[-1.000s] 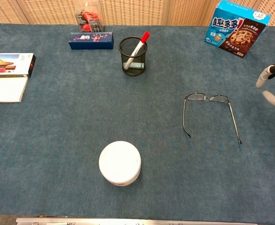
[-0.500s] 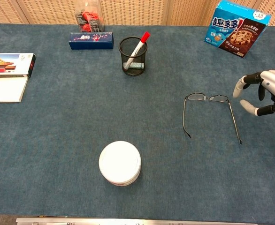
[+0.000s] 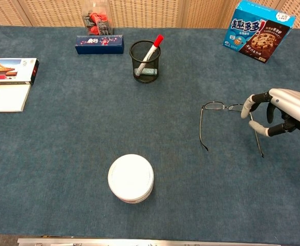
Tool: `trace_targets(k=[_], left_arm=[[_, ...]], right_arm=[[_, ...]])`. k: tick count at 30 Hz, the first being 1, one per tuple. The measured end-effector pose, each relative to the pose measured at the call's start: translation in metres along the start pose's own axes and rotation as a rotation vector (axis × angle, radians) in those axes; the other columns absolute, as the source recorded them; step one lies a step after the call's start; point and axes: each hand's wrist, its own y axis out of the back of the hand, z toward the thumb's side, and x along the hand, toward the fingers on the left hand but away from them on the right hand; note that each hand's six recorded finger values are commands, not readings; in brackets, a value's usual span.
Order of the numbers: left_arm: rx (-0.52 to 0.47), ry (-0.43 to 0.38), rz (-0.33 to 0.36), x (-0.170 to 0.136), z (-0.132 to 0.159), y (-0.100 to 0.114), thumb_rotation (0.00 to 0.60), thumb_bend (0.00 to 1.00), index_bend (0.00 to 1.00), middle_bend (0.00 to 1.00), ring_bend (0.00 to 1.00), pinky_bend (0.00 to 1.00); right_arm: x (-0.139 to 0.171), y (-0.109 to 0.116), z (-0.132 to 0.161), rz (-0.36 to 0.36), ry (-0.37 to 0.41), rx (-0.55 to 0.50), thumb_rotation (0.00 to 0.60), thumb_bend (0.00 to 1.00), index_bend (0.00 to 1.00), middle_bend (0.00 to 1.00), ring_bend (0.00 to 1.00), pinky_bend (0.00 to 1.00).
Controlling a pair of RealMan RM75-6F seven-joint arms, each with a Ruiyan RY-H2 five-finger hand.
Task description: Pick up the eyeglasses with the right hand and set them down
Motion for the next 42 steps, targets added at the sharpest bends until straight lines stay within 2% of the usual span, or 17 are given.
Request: trace_targets(k=[30, 42], left_arm=[[-0.010, 0.027, -0.008, -0.005, -0.010, -0.003, 0.600, 0.33, 0.46, 0.39, 0.31, 0.45], [-0.015, 0.038, -0.011, -0.007, -0.013, -0.004, 0.600, 0.33, 0.46, 0.39, 0.31, 0.45]], right_arm=[[-0.026, -0.018, -0.001, 0.034, -0.004, 0.011, 0.600, 0.40, 0.44, 0.41, 0.33, 0.54], [-0.048, -0.022, -0.011, 0.033, -0.032, 0.005, 0.600, 0.40, 0.43, 0.40, 0.33, 0.54]])
